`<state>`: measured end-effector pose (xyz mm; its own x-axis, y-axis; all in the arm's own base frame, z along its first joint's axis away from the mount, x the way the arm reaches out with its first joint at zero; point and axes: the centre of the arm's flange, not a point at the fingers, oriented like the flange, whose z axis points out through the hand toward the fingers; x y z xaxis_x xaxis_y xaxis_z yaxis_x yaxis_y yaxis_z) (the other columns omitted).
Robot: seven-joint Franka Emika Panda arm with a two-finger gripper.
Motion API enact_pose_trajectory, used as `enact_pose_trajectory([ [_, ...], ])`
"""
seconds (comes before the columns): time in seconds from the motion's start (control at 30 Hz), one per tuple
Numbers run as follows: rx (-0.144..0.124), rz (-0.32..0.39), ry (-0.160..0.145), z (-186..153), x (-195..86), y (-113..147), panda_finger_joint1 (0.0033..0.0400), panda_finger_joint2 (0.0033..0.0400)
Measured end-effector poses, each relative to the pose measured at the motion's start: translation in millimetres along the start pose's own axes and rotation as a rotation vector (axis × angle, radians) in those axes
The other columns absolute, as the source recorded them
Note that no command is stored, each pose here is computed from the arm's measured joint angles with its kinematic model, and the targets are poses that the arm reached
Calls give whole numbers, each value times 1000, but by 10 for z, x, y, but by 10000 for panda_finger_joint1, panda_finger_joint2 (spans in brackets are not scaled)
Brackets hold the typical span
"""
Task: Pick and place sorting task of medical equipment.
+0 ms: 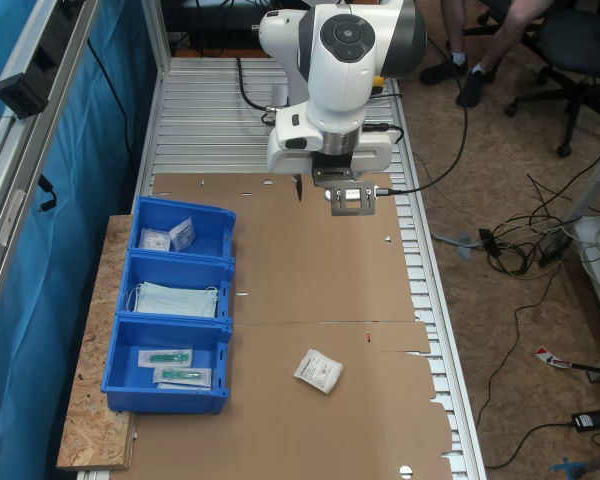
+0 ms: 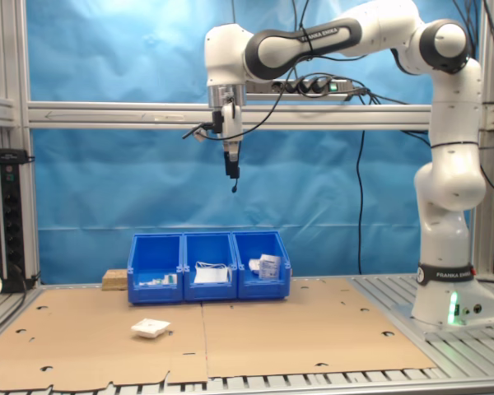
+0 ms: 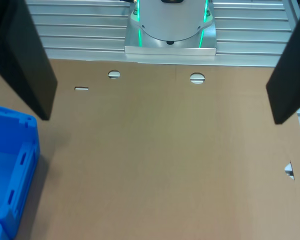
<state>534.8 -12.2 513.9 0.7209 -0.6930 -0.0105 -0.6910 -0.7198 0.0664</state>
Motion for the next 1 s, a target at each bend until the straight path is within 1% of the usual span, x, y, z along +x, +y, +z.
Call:
enact_pose_trajectory([
  [0.3, -1, 5, -2, 29, 30, 8, 400, 400],
  [0.5, 9, 14, 3, 128, 129, -10, 400, 400],
  [0.73, 18, 24, 3, 341, 280, -58, 400, 400],
  [1.0, 36, 30, 0, 695, 471, -161, 400, 400],
])
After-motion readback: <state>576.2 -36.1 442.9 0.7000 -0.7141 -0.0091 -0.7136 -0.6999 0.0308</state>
